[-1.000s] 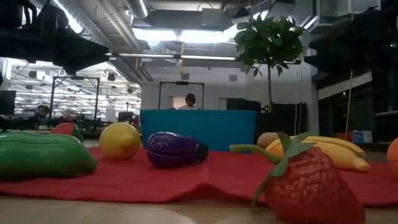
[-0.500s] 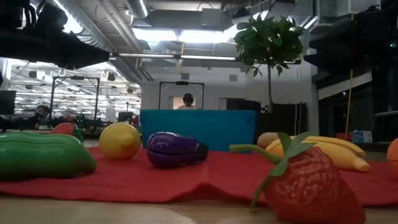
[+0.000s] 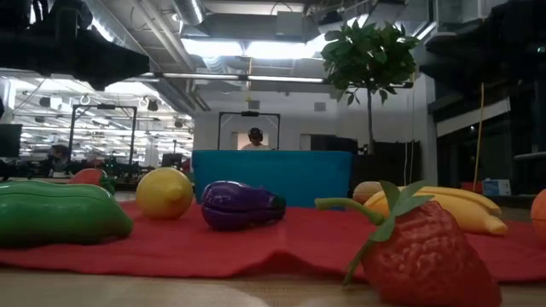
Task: Pick and placing Produce into tupperware
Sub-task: Put the blackberry into the blue bin
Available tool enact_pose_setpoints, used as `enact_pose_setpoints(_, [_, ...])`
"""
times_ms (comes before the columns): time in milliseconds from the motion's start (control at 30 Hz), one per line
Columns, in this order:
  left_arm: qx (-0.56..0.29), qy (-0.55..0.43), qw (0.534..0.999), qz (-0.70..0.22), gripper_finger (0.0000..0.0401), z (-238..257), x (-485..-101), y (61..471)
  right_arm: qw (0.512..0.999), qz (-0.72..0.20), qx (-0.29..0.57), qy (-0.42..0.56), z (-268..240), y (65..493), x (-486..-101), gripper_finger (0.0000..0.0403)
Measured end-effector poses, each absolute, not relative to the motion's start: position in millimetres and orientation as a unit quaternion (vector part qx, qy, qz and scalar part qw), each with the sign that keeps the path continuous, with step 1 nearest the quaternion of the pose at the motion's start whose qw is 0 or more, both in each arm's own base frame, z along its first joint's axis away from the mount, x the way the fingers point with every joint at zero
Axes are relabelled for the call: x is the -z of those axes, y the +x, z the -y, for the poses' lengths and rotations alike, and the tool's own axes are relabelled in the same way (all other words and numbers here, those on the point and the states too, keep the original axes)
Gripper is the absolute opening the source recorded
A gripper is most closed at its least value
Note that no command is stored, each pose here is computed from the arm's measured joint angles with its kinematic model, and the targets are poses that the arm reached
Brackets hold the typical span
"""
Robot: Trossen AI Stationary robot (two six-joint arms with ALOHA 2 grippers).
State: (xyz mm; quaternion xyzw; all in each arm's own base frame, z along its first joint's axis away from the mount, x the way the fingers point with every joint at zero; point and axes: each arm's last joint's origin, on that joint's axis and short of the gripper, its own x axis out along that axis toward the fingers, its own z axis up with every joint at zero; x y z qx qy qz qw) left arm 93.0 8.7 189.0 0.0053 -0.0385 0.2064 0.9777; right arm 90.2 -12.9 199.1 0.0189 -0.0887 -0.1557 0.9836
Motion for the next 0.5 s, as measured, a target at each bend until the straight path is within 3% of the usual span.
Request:
enact_pose_setpoints(167, [-0.205, 0.011, 0.979, 0.008, 0.0158, -8.4, -193.4, 99.0, 0.983, 0.088, 0.159, -0.008, 12.5, 84.2, -221.6, 0.0331])
enact_pose_setpoints(500, [-0.199, 0.034, 0.976, -0.083, 0.0158, -6.7, -221.4, 132.7, 0.979, -0.004, 0.202, -0.017, 16.1, 101.5, -254.3, 0.0331])
